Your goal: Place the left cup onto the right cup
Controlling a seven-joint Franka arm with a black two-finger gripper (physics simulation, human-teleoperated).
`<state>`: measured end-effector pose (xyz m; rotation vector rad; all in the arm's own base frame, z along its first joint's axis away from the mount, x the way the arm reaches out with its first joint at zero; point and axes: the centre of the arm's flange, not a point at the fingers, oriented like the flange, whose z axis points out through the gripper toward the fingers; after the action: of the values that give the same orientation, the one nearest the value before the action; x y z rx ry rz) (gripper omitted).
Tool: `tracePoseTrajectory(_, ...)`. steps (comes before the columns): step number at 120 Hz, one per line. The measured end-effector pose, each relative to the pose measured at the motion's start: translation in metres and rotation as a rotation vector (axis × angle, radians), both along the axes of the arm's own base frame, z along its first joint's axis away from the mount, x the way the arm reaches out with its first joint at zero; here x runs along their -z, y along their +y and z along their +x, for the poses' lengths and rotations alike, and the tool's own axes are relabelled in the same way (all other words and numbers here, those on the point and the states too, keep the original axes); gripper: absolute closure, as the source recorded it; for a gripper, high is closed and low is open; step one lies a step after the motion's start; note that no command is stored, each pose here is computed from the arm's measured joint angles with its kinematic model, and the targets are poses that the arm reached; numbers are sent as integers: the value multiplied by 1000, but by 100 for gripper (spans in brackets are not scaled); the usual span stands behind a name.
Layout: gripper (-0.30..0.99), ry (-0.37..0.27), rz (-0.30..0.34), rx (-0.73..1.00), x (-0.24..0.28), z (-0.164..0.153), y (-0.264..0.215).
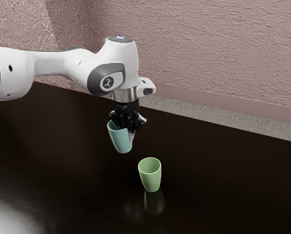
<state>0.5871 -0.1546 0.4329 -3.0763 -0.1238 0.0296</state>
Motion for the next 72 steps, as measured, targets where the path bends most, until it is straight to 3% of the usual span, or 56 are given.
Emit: tracePoseTrajectory(72, 78, -24, 16, -25, -6, -18, -70)
